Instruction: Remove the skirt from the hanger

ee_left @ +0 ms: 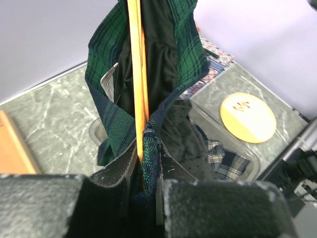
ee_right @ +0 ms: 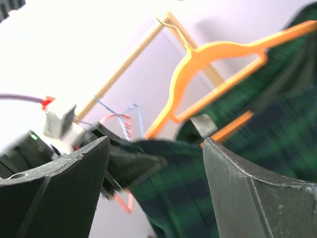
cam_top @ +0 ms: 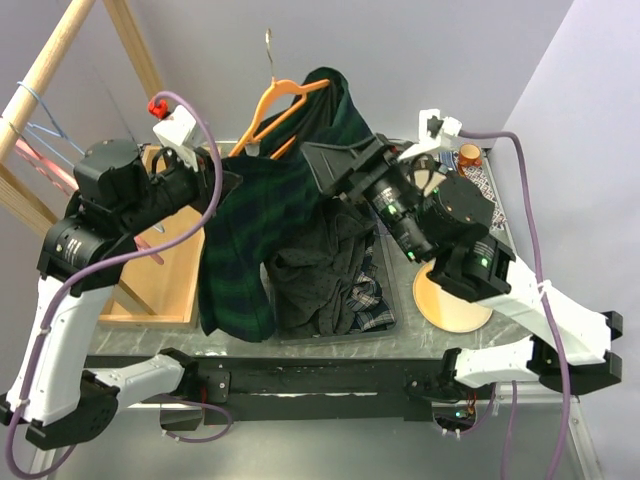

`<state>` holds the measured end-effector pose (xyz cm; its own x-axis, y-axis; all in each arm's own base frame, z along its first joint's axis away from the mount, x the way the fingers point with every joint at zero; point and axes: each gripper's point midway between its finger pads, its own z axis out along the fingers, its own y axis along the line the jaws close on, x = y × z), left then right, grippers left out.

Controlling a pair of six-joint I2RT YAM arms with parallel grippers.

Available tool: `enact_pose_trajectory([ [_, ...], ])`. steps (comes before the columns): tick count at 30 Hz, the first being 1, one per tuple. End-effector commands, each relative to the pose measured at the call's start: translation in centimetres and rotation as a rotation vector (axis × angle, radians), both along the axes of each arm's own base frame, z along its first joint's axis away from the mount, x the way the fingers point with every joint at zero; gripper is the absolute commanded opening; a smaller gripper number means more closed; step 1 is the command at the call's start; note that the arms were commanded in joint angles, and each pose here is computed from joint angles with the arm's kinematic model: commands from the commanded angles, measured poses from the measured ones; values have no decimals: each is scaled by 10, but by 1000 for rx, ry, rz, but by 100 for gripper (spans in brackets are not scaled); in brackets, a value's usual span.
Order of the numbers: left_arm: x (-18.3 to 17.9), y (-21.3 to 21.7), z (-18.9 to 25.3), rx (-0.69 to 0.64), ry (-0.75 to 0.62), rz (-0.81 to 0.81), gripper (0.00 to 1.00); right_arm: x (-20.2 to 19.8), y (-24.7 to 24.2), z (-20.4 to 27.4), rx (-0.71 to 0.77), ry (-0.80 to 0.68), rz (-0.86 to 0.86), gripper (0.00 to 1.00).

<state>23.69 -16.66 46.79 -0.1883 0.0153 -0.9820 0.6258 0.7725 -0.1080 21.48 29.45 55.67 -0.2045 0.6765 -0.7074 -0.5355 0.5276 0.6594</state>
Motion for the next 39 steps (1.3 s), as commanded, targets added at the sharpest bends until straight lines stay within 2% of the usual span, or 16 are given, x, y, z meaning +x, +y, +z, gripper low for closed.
enact_pose_trajectory([
  [1,-23,-7,67,-119,-261,-103,1,0,9,36,139,-7,47,83],
  [4,-30,-12,70,-139,-279,-148,1,5,21,39,184,13,61,82],
  [9,-36,-18,71,-148,-283,-195,1,21,50,35,186,48,65,76],
  [20,-59,-16,76,-155,-320,-251,1,63,61,32,160,59,-90,72],
  [26,-54,-18,71,-153,-295,-246,1,67,65,28,142,71,-95,58],
  [29,-53,-16,74,-166,-304,-231,1,68,65,20,113,100,-108,63],
  [34,-50,-17,74,-170,-300,-228,1,72,66,1,70,131,-126,63],
  [35,-49,-17,73,-169,-297,-221,1,73,64,-2,61,143,-135,69],
  [39,-39,-12,70,-156,-280,-168,1,73,62,-17,61,178,-139,71],
])
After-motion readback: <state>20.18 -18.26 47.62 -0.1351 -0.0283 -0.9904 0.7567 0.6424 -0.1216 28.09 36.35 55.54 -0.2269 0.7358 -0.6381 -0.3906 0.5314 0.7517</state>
